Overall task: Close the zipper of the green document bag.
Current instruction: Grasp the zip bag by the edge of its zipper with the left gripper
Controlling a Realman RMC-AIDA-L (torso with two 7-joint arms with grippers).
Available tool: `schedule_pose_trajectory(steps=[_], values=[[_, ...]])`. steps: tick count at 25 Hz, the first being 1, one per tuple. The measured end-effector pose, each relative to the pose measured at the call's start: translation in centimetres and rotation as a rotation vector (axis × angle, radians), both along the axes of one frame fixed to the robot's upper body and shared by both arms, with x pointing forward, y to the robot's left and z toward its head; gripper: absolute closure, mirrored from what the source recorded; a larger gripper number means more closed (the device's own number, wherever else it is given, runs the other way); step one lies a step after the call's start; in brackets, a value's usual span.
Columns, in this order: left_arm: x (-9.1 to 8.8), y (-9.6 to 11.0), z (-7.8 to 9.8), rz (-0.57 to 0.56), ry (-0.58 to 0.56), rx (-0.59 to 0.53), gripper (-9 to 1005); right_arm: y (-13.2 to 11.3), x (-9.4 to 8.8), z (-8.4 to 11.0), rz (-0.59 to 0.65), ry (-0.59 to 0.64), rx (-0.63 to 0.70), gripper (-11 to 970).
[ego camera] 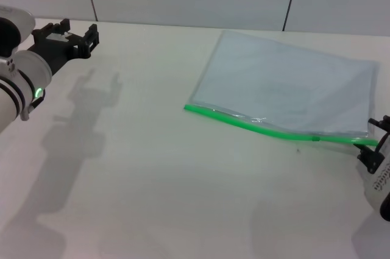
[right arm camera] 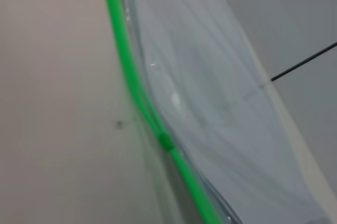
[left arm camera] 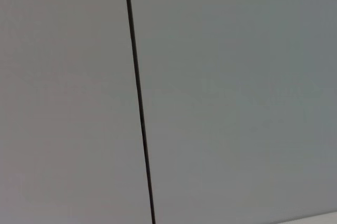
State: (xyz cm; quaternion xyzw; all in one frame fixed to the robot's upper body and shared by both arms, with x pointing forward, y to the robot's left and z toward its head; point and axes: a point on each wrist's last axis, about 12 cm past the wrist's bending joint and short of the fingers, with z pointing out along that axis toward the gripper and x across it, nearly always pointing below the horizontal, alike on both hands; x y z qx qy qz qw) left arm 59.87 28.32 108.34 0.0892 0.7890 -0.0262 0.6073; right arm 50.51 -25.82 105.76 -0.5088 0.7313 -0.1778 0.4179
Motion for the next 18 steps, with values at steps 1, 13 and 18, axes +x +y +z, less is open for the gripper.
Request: schedule_pose_trajectory(steps=[1,13,18], values=[[0.0,0.0,0.0,-0.001,-0.001,0.0,412,0.0,0.1,0.1,-0.002,-0.007,0.003,459],[0.3,-0.5,0.2,-0.009,-0.007,-0.003,426,0.7,1.1,0.1,0.018,-0.045,0.01,462],[0.4,-0.8,0.3,-0.018,-0.008,-0.006,431,1.1,1.7,0.2,0.033,-0.05,0.006,464]])
